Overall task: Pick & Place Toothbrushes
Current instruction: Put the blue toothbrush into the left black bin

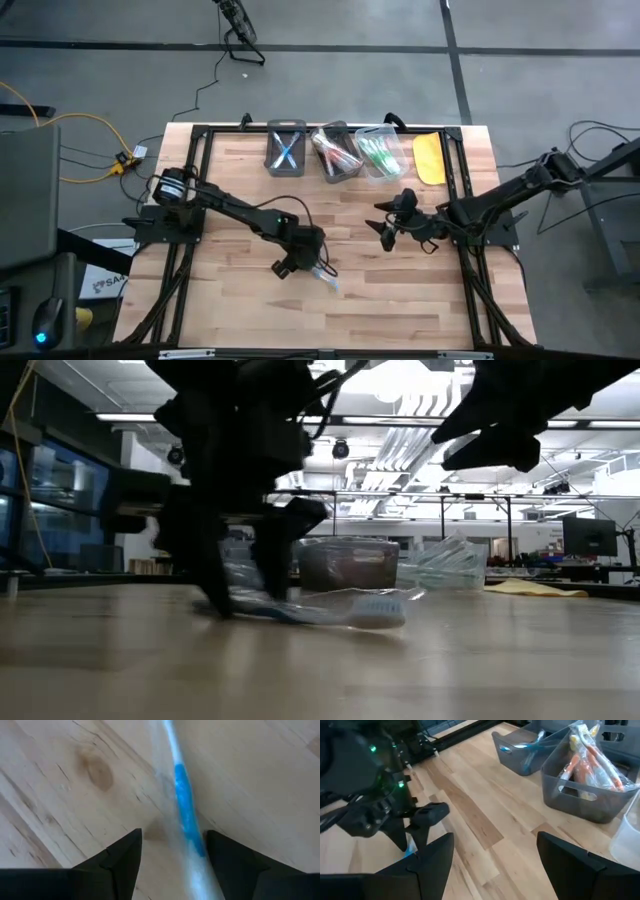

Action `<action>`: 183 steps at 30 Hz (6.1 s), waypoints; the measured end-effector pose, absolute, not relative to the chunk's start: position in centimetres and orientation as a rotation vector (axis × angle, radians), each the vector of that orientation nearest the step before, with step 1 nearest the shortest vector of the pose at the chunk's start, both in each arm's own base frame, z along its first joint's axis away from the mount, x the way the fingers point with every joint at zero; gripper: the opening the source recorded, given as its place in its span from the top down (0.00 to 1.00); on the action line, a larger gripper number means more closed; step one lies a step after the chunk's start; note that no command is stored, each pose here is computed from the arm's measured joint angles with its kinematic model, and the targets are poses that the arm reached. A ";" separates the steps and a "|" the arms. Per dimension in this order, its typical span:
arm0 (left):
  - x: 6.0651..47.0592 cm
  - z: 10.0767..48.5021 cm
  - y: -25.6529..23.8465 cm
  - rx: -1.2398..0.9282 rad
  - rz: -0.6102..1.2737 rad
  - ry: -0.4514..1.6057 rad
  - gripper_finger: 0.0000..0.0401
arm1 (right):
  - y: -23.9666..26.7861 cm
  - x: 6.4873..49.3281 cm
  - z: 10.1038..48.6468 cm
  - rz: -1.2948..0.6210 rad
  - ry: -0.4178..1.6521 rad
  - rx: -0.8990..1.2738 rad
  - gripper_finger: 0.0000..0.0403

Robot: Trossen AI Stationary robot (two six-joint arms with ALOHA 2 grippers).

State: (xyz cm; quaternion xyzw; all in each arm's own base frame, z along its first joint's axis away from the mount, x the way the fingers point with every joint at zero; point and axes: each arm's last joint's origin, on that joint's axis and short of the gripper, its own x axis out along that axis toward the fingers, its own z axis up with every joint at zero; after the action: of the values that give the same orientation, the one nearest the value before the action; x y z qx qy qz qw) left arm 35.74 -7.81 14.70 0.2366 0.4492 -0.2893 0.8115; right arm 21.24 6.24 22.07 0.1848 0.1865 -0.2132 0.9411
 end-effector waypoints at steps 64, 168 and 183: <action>32.4 21.5 -6.6 0.554 -0.427 0.959 0.97 | 16.4 23.0 14.8 -0.356 0.259 0.217 0.31; 24.1 25.5 21.2 -0.451 0.576 0.904 0.98 | 16.4 27.6 23.3 -0.943 0.062 -0.121 0.46; 24.5 23.6 21.7 -0.657 0.701 0.937 0.98 | 17.0 27.3 23.3 -0.921 0.063 -0.128 0.46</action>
State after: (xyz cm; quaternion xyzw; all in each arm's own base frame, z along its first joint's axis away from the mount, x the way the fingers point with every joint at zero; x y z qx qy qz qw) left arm 24.49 21.68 23.62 -0.3042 0.4341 0.3249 0.7833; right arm 27.28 17.03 23.25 -0.0616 0.0306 -0.4440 0.8934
